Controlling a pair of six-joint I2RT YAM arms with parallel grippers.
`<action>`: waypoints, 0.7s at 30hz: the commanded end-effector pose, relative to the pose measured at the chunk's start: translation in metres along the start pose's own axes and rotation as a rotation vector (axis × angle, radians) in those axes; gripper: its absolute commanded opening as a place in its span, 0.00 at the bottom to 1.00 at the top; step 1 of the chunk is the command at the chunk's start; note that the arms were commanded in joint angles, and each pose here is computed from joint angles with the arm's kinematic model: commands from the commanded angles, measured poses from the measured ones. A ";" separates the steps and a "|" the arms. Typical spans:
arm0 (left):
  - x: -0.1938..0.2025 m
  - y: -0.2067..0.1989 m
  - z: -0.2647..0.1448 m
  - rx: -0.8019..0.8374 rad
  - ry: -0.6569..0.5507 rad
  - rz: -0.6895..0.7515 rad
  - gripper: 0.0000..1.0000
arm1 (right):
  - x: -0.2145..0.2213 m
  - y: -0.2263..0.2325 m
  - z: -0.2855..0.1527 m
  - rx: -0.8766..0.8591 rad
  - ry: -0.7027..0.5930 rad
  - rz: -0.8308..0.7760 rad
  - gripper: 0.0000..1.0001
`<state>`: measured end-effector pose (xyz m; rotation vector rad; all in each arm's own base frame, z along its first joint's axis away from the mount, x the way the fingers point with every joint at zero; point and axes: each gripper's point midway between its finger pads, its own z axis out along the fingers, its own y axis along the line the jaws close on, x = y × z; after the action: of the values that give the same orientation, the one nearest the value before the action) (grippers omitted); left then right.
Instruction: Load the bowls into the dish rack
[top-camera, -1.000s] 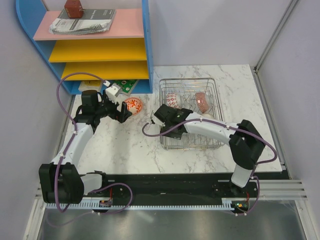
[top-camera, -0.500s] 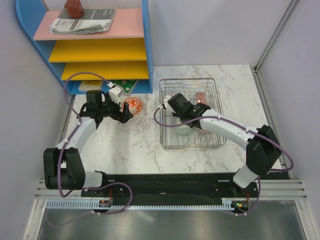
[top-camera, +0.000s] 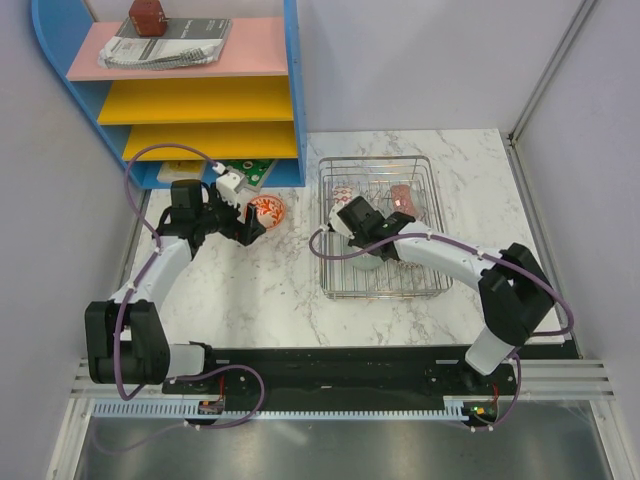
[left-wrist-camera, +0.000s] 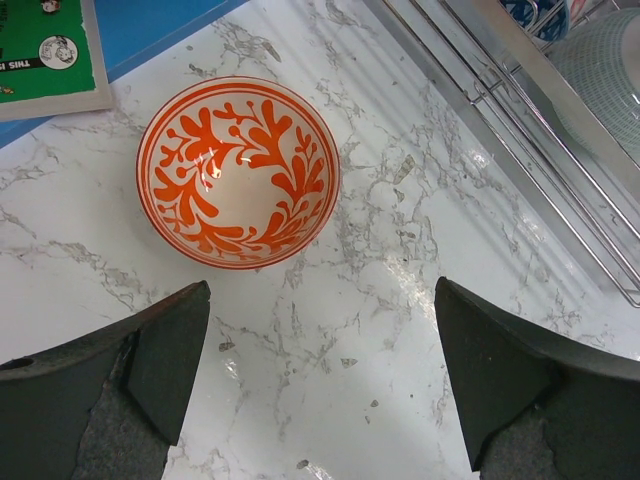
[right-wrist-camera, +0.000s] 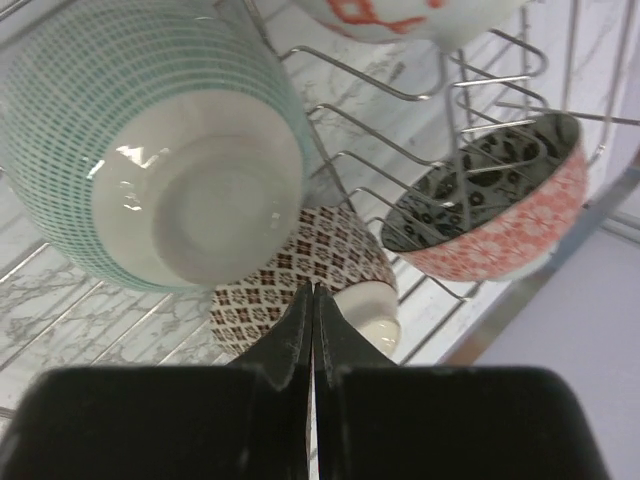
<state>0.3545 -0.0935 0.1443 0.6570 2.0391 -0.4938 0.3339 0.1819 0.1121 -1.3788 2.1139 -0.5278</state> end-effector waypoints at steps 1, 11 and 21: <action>-0.014 0.005 -0.006 -0.036 -0.050 0.022 1.00 | -0.004 0.021 0.017 -0.068 -0.009 0.011 0.00; -0.009 0.005 -0.005 -0.039 -0.042 0.023 1.00 | -0.036 0.030 0.025 -0.135 -0.080 0.027 0.00; -0.006 0.005 -0.003 -0.039 -0.037 0.021 1.00 | -0.055 0.039 0.023 -0.169 -0.128 0.018 0.00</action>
<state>0.3541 -0.0902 0.1419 0.6481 2.0390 -0.4673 0.3354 0.2270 0.0793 -1.4573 2.1324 -0.3310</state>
